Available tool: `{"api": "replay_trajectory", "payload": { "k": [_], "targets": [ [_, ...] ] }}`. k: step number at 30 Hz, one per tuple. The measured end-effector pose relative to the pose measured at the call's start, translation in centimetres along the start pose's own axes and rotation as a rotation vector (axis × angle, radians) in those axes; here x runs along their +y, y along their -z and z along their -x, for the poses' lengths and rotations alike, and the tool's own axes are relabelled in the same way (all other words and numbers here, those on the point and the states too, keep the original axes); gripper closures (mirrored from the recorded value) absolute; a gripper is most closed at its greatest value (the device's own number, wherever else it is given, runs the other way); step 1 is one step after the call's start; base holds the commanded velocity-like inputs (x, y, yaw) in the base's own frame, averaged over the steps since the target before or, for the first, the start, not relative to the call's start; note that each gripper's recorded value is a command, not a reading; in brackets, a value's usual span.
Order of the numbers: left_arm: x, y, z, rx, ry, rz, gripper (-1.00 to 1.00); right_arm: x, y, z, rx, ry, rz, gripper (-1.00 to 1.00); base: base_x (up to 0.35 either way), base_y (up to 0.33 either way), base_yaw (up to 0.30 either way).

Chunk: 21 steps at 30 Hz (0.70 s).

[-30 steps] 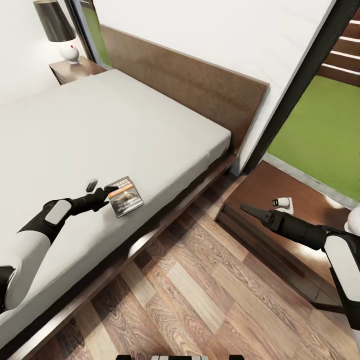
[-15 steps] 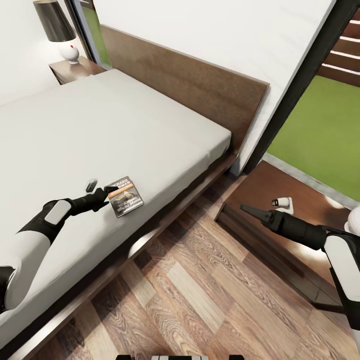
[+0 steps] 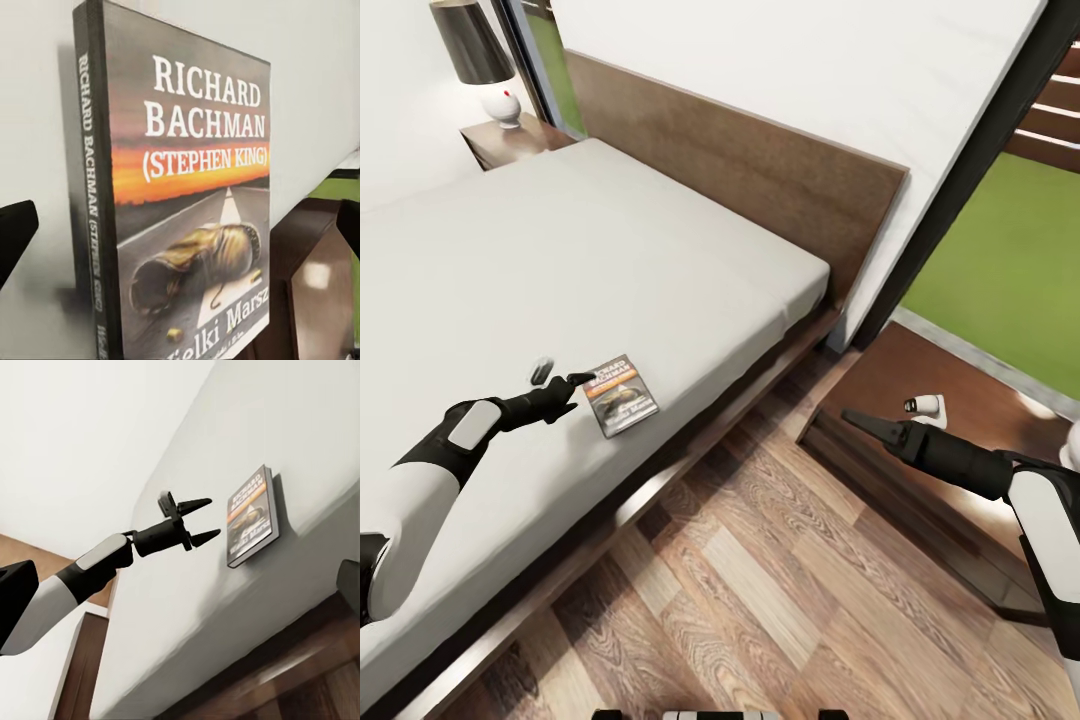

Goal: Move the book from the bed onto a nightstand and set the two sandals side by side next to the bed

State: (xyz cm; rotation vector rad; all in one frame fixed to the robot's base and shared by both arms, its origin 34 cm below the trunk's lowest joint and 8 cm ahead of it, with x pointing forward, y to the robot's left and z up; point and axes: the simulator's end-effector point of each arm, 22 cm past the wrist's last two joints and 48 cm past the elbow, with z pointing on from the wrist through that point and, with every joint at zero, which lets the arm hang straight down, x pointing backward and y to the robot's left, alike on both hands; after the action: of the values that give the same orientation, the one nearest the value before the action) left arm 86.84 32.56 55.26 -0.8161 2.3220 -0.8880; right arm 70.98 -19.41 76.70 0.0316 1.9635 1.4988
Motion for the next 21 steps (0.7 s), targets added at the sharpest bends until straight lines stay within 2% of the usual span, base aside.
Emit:
{"api": "replay_trajectory", "payload": {
  "k": [9,16,21],
  "targets": [
    [0.02,0.00,0.02,-0.001,0.000,0.001,-1.00,0.00,0.00,0.00,0.000,0.000,0.000,-1.00,0.167,0.057,0.000],
    [0.01,-0.08,-0.08,0.001,-0.001,0.002,-1.00,-0.03,0.03,0.04,-0.001,0.000,-0.001,-1.00,0.030,0.010,-0.006],
    [-0.04,-0.15,-0.13,0.002,-0.002,0.003,-1.00,-0.04,0.05,0.05,-0.001,0.000,-0.001,-1.00,0.008,0.003,-0.124]
  ]
}}
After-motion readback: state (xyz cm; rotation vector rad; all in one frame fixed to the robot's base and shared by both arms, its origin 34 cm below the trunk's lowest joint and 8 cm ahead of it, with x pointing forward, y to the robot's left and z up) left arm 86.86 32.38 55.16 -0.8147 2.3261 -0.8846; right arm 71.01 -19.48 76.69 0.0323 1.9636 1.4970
